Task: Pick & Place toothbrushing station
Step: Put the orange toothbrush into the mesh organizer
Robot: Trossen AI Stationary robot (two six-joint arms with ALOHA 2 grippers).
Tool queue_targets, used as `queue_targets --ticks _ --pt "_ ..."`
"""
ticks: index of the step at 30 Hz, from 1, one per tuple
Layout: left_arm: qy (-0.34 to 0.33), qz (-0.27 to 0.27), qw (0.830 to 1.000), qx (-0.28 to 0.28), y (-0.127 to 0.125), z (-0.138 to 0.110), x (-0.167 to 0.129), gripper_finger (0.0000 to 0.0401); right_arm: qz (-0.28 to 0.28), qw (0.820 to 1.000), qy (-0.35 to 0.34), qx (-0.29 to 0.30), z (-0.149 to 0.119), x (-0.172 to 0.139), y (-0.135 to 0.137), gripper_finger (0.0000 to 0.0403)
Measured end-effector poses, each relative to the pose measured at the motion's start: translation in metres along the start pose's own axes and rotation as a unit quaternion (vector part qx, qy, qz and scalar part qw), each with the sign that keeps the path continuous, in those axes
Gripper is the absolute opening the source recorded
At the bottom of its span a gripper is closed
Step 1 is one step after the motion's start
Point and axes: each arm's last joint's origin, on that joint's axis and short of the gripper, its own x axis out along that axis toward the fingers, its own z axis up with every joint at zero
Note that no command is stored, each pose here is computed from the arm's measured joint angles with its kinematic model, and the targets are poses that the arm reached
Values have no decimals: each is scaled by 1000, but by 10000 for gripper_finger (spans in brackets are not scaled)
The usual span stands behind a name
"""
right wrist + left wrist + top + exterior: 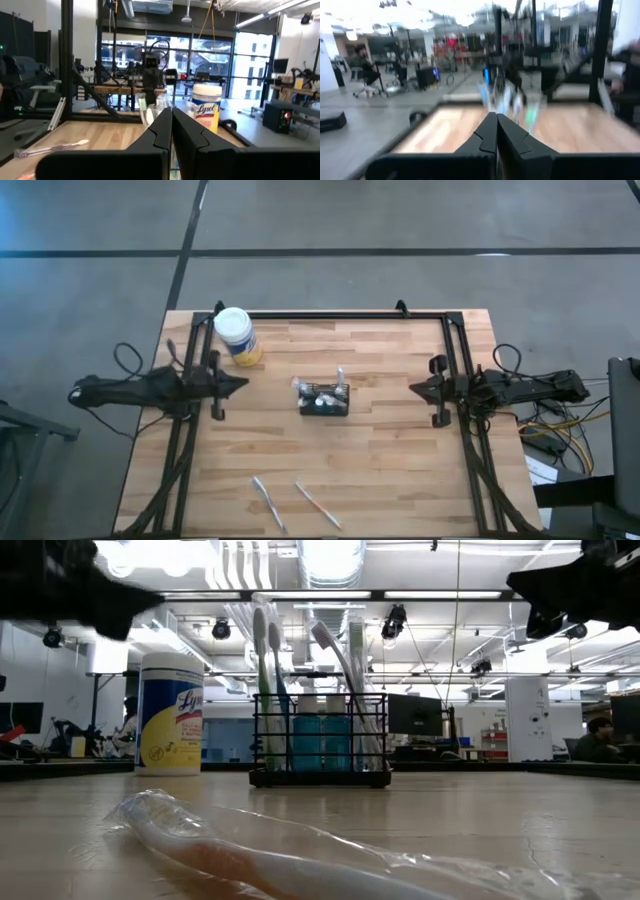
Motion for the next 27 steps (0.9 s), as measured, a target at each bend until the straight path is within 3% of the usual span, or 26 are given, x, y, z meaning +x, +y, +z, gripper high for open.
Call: queue_targets --ticks 10,16,22,27 --pt "25 -34 999 28 -4 -30 0 2 1 999 17 44 -4 5 1 8" --pt "34 -59 998 16 -6 -41 -2 2 14 997 25 66 0 12 4 8" --pt "32 -61 998 -6 -6 -39 -2 3 51 994 55 75 37 40 17 8" --pt "18 -58 998 -14 -5 -29 -3 3 62 984 159 57 73 88 42 8"
